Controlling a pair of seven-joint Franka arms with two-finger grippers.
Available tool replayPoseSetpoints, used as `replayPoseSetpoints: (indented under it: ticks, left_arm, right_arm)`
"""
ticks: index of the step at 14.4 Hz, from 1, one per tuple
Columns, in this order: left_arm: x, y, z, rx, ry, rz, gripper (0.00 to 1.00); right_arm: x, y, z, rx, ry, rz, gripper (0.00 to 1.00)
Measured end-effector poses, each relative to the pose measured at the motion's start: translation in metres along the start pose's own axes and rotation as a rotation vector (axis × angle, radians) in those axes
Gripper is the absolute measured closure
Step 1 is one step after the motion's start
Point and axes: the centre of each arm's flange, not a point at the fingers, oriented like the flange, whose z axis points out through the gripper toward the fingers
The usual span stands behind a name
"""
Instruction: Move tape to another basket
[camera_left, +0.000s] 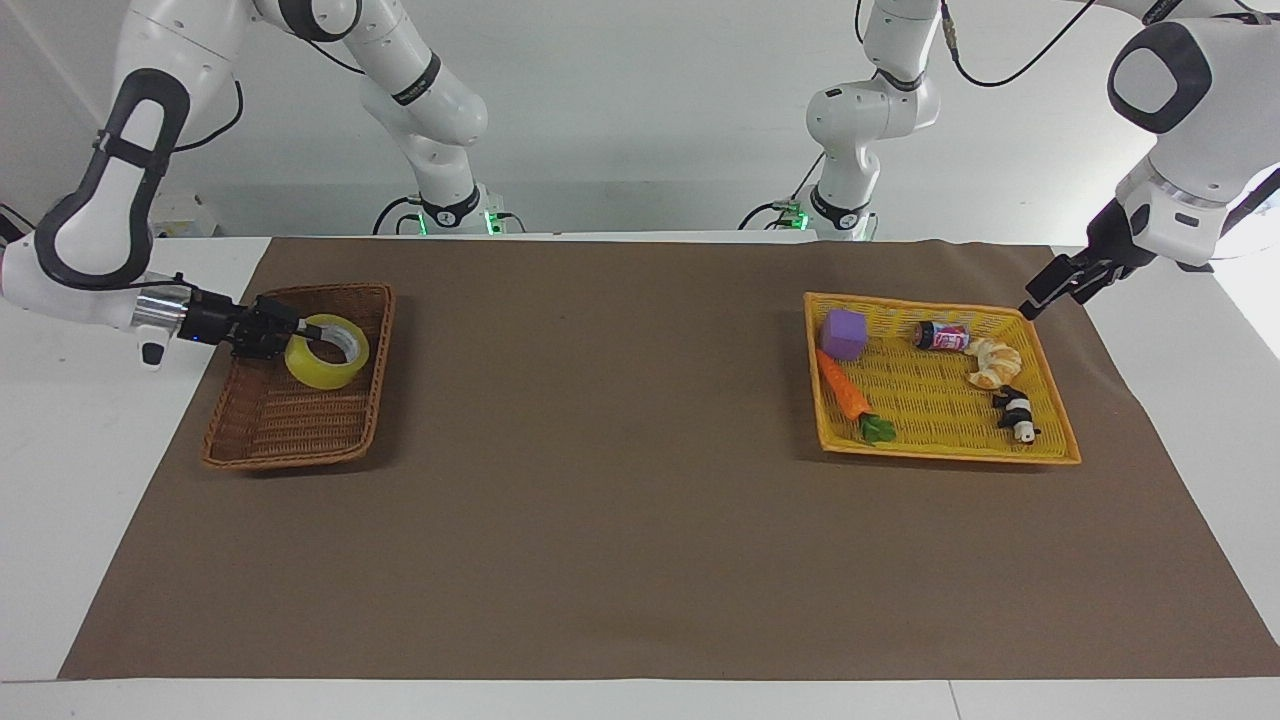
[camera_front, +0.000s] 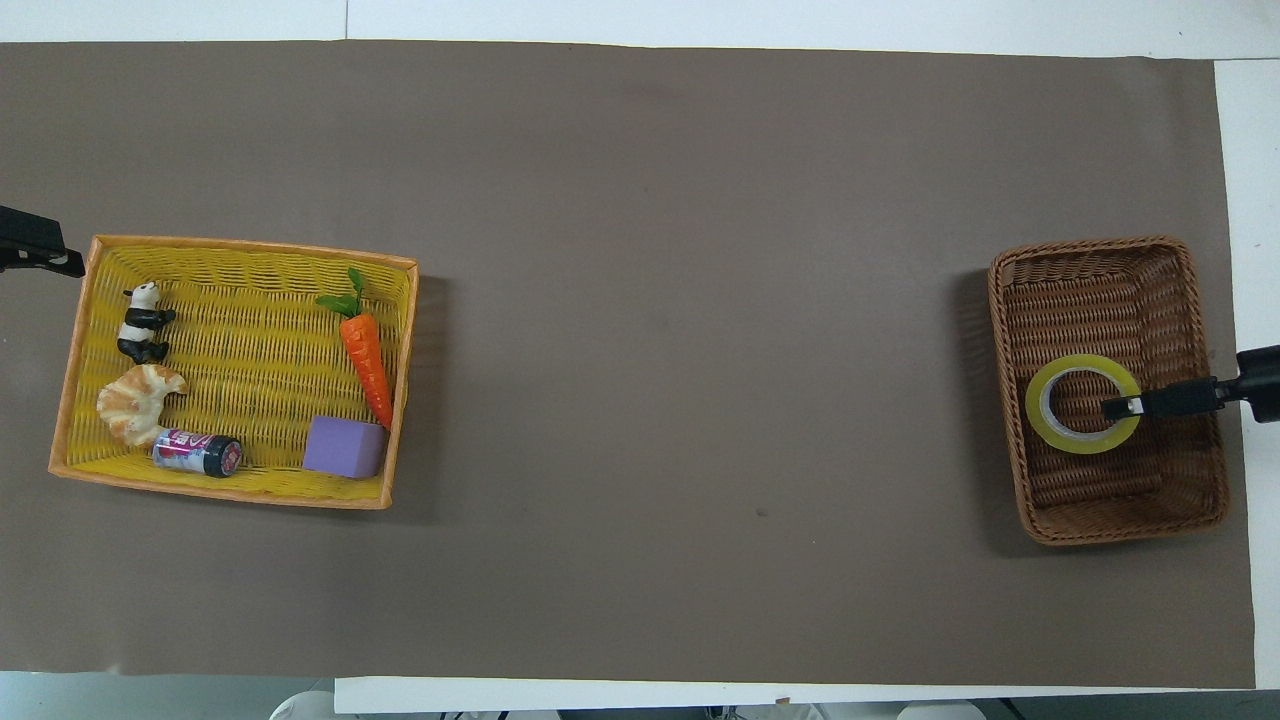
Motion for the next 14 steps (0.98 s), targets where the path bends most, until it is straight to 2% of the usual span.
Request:
replayPoseSetpoints:
  ticks: [2, 4, 7, 8, 9, 11, 14]
  left_arm:
    - [-0.005, 0.021, -0.002, 0.043, 0.004, 0.051, 0.00]
    - [-0.009, 0.026, -0.005, 0.058, -0.020, 0.064, 0.00]
    - [-0.014, 0.029, -0.012, 0.064, -0.048, 0.076, 0.00]
    - [-0.016, 0.031, -0.014, 0.066, -0.057, 0.079, 0.00]
    - [-0.016, 0.032, -0.017, 0.065, -0.056, 0.081, 0.00]
    - [-0.016, 0.030, -0.022, 0.063, -0.047, 0.082, 0.00]
    - [-0.011, 0.018, -0.021, 0.060, -0.045, 0.079, 0.00]
  right_arm:
    - [0.000, 0.006, 0.005, 0.004, -0.004, -0.012, 0.47]
    - [0.001, 0.005, 0.003, 0.000, -0.002, -0.021, 0.46]
    - [0.005, 0.005, -0.004, -0.031, 0.008, -0.039, 0.19]
    - [0.006, 0.004, -0.009, -0.055, 0.002, -0.047, 0.07]
    - [0.008, 0.001, -0.017, -0.087, 0.001, -0.060, 0.00]
    - [0.015, -0.018, -0.040, -0.163, -0.008, -0.103, 0.00]
    - [0.030, -0.078, -0.074, -0.321, -0.040, -0.165, 0.00]
